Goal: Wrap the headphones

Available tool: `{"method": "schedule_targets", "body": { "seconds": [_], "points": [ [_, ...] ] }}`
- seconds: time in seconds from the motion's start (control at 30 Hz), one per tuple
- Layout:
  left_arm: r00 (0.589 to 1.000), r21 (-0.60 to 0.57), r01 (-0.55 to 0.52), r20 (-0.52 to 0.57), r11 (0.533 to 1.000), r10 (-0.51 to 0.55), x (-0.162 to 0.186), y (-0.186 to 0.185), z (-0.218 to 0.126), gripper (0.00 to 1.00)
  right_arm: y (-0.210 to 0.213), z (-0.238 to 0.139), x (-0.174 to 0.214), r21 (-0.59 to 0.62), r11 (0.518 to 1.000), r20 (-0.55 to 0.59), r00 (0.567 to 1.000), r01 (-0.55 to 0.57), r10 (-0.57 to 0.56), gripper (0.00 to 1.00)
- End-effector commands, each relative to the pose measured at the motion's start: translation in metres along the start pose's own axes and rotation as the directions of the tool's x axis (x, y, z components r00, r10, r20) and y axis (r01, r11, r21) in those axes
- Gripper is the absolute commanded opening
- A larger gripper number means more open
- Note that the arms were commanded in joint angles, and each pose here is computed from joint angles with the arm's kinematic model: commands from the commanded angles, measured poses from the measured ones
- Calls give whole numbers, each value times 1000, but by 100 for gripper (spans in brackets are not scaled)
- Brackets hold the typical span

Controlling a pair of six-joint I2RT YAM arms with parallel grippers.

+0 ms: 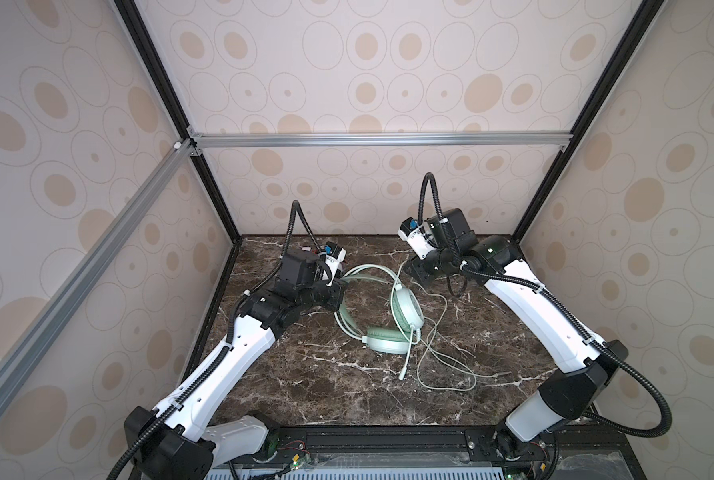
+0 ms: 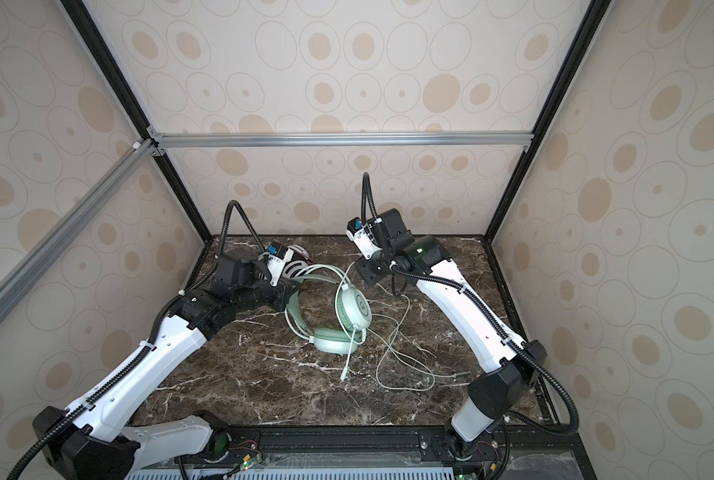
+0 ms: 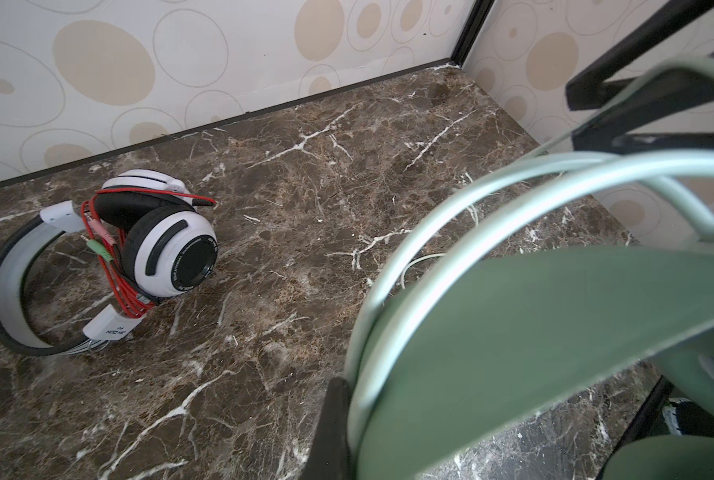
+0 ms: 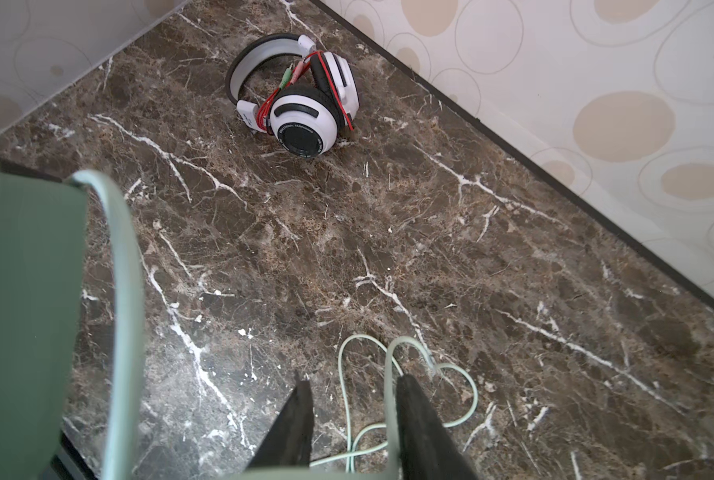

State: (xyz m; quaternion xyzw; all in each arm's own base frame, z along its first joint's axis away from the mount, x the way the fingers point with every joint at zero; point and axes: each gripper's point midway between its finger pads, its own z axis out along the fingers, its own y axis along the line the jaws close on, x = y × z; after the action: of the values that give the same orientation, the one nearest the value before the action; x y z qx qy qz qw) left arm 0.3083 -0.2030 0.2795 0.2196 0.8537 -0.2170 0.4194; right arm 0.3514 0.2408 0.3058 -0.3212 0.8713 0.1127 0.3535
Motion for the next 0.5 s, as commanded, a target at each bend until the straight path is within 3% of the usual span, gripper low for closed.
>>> {"method": "schedule_targets", "body": {
  "seconds": [0.0,0.27,0.47],
  "points": [
    [995,107,-18,100,994,7,-29,-25,-17,0,0,2,4,-36,998,3,999,-48,48,39],
    [988,113,-16,156,993,-2,-49,-29,-32,0,-6,5,8,-89,990,49,992,-109,113,43],
    [976,145,-20,217,989,-12,-78,-39,-48,0,-1,4,9,-178,977,163,975,-120,150,45]
  ]
}}
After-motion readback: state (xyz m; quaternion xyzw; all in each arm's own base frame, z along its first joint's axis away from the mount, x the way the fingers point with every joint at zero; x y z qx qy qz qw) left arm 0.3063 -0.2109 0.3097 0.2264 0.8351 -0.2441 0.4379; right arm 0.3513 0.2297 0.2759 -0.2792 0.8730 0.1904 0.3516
